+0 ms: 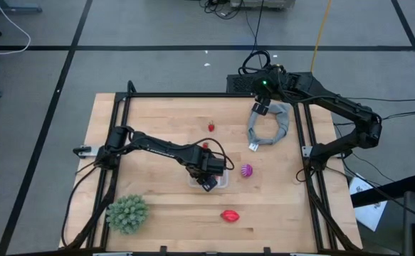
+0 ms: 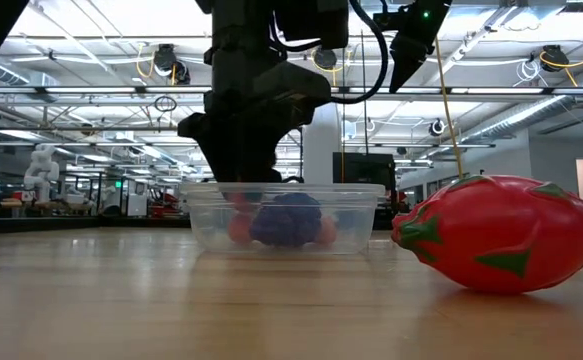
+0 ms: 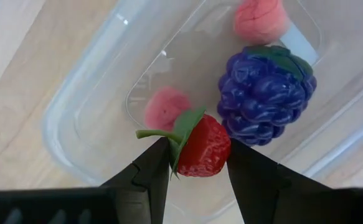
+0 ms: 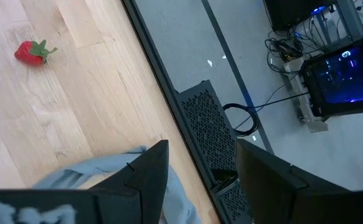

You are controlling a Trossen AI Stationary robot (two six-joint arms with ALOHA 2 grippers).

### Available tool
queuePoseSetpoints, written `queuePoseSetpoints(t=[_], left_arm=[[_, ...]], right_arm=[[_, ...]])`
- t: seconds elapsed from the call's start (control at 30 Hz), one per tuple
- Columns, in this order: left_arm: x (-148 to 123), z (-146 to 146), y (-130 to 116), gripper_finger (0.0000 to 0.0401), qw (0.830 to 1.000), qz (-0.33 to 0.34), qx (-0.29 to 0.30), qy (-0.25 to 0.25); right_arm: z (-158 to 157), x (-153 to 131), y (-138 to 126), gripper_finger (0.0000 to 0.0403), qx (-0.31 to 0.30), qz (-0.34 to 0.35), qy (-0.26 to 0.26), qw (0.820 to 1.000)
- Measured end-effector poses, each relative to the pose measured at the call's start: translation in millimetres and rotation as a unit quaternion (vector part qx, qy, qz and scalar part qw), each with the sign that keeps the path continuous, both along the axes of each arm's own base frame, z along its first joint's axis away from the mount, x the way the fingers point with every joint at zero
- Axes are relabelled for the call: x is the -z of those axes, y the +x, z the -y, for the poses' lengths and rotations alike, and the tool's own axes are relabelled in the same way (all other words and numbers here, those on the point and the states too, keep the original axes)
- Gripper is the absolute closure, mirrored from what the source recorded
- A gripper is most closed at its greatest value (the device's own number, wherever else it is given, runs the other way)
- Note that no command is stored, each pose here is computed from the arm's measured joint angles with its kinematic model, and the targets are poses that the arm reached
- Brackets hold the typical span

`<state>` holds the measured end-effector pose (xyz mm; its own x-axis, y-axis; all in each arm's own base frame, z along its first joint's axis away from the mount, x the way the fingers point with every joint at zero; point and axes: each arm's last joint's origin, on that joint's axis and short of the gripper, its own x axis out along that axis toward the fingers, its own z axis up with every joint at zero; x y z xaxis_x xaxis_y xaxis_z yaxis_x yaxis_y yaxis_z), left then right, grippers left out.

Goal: Pick and placing Produce into tupperware
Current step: Put the bottom strawberry into the bin

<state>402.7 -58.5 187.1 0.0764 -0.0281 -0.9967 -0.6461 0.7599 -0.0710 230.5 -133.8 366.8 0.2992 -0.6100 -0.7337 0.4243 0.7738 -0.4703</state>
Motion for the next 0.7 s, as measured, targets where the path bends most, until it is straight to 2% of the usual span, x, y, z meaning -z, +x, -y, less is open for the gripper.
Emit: queuePoseSetpoints(t=[0.7], left_arm=[[4.1,2.3,-0.8,0.0256,1.000,-0.013,0.005,-0.008]], right_arm=[[0.0,0.0,0.0,0.0226,0.000,0.000,0.000,1.000]])
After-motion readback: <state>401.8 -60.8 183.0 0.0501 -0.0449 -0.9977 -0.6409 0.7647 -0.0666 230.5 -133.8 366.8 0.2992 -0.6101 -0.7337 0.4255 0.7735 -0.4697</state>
